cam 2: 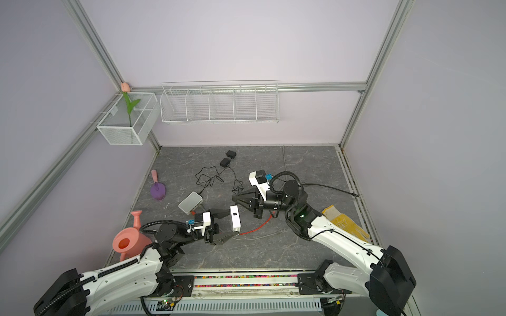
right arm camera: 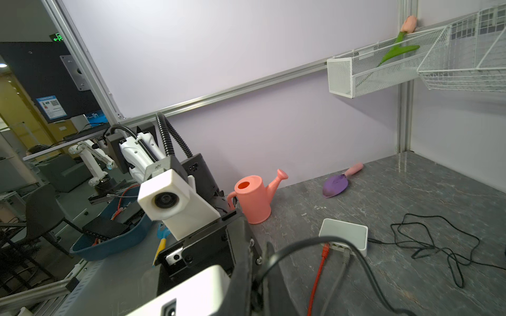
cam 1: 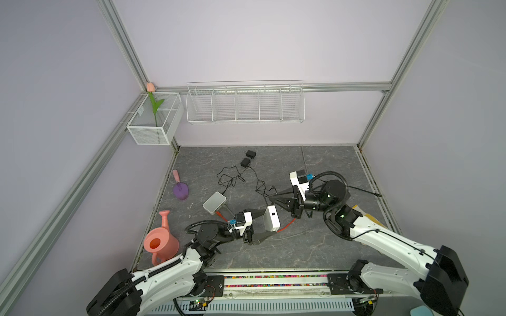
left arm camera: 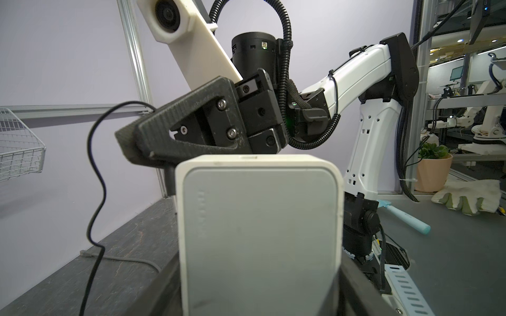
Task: Insert the plug into the switch port
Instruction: 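Push the black cord plug down into the router's top port with the right gripper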
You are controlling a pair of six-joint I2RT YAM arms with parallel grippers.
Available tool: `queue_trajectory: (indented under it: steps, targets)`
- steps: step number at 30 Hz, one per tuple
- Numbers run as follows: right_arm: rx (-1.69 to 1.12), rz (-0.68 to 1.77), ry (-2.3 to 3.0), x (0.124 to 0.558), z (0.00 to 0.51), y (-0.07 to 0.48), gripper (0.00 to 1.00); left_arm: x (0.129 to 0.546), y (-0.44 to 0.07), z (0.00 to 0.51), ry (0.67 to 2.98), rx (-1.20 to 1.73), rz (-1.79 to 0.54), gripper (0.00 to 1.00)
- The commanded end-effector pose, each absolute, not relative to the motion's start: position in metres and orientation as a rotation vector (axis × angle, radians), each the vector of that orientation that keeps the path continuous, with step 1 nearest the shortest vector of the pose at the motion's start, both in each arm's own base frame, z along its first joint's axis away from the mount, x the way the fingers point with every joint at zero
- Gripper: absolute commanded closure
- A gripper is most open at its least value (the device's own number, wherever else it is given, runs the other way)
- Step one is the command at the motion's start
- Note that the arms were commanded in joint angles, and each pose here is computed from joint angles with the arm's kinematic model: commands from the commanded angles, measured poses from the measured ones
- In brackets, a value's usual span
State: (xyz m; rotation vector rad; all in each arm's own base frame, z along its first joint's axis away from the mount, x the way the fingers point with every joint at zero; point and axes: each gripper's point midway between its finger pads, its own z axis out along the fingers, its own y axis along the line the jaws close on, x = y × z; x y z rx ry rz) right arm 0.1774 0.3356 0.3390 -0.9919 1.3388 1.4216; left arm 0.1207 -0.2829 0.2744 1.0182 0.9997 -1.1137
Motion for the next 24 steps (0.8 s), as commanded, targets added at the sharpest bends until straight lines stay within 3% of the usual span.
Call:
queue_trajectory:
  steps: [1, 16, 24]
  targets:
    - [-1.025, 1.468, 1.27, 0.165, 0.345, 0.342, 0.93, 0.117, -0.28, 0.279, 0.968, 1.003, -1.113, 1.0]
    - [-1.04, 1.391, 1.222, 0.155, 0.37, 0.332, 0.93, 0.126, -0.278, 0.242, 1.121, 0.996, -1.09, 1.0]
    - [-1.062, 1.377, 1.256, 0.147, 0.359, 0.334, 0.93, 0.13, -0.278, 0.246, 1.117, 0.974, -1.076, 1.0]
